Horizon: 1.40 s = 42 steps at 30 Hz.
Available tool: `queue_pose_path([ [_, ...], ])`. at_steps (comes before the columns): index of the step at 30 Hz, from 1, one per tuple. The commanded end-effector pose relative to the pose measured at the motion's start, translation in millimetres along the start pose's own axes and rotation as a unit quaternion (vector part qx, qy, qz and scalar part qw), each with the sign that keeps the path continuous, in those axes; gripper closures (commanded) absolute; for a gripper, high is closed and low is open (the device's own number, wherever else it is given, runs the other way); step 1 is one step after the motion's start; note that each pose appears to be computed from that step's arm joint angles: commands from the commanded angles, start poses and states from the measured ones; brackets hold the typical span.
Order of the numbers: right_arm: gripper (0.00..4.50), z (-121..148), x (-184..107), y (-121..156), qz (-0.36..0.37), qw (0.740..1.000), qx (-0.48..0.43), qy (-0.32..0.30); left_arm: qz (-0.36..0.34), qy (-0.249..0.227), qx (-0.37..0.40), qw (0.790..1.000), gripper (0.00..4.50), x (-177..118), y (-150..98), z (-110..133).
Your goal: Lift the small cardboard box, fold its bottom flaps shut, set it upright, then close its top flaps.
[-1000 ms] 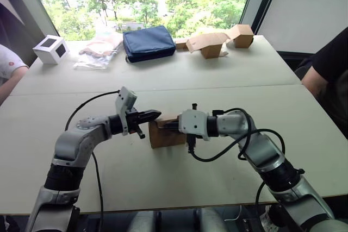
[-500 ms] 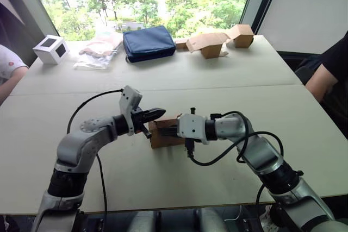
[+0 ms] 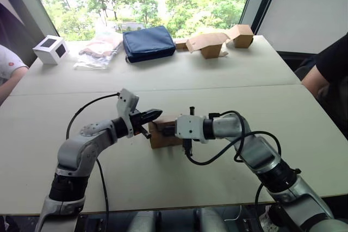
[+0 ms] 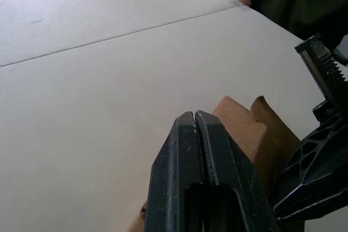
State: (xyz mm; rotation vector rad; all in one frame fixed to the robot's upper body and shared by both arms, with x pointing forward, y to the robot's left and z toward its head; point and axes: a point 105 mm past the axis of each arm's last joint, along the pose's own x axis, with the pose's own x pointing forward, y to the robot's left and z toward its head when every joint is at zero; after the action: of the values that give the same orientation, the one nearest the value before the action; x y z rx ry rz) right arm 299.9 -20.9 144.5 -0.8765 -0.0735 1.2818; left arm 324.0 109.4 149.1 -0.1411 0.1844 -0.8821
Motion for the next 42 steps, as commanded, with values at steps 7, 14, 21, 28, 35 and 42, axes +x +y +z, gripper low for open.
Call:
queue_pose_path([
  [7,4.5,-9.2,6.8,-1.4,-0.008,0.999,-0.033,0.03,0.004,-0.019,0.001,1.0,4.47,-6.9,4.0,1.8],
  [14,4.5,12.1,-4.7,-5.1,-0.009,1.0,-0.007,-0.018,0.005,-0.022,-0.002,1.0,4.47,-8.1,4.8,1.1],
  [21,4.5,12.4,-9.2,-0.8,0.0,1.0,-0.007,-0.014,0.002,-0.027,-0.007,1.0,4.47,-1.5,-3.1,-2.1],
  [28,4.5,7.3,-6.6,5.2,0.006,1.0,-0.026,0.003,0.018,-0.058,-0.04,0.997,4.47,-1.5,-0.8,-1.5],
  [35,4.5,9.7,-5.1,3.8,0.004,0.998,-0.066,0.007,0.02,-0.078,-0.072,0.994,4.47,-1.1,-1.1,-0.5],
  [42,4.5,15.1,-10.0,4.5,0.011,0.997,-0.07,-0.004,0.021,-0.075,-0.071,0.994,4.47,-3.2,0.7,-0.3],
])
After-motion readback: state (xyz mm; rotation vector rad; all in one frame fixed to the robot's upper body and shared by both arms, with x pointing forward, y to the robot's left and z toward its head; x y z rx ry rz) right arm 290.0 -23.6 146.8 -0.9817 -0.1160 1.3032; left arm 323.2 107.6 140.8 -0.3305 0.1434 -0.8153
